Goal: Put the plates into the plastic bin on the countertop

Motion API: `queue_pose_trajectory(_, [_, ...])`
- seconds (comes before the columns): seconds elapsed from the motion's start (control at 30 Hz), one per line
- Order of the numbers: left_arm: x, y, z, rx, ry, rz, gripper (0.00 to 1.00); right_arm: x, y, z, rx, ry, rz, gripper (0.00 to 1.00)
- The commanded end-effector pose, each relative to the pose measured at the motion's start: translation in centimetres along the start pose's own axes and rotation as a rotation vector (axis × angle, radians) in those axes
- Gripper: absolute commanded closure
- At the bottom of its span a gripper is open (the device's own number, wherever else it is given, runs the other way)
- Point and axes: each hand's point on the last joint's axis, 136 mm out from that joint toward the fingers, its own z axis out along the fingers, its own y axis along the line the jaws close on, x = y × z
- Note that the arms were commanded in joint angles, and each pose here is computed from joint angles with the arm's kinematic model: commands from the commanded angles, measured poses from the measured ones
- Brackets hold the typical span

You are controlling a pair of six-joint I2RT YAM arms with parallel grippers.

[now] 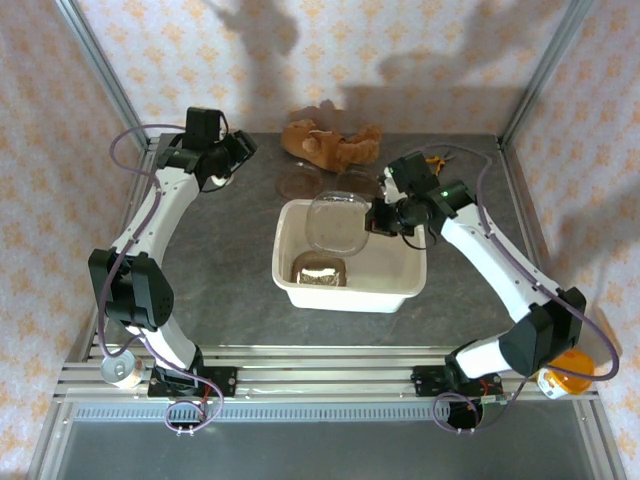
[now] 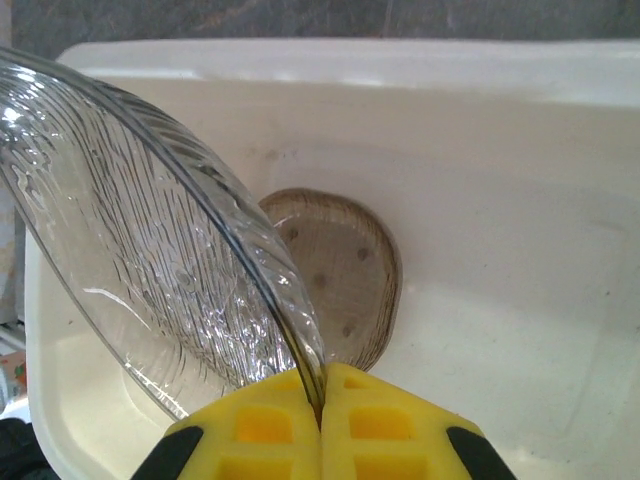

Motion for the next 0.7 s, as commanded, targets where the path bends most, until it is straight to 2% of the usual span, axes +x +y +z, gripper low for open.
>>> queue_pose_trajectory(0.0, [1.6,2.1,0.6,-0.063,0.062,0.030,0.44,1.3,0.1,0.9,-0.021,0.078,0.034,0.94])
queue_pose_trajectory(0.67, [2.3,3.2,0.4,-0.090,0.098,0.042,0.44,6.3,-0.7,8.3,0.052,0.339,0.067,0.95])
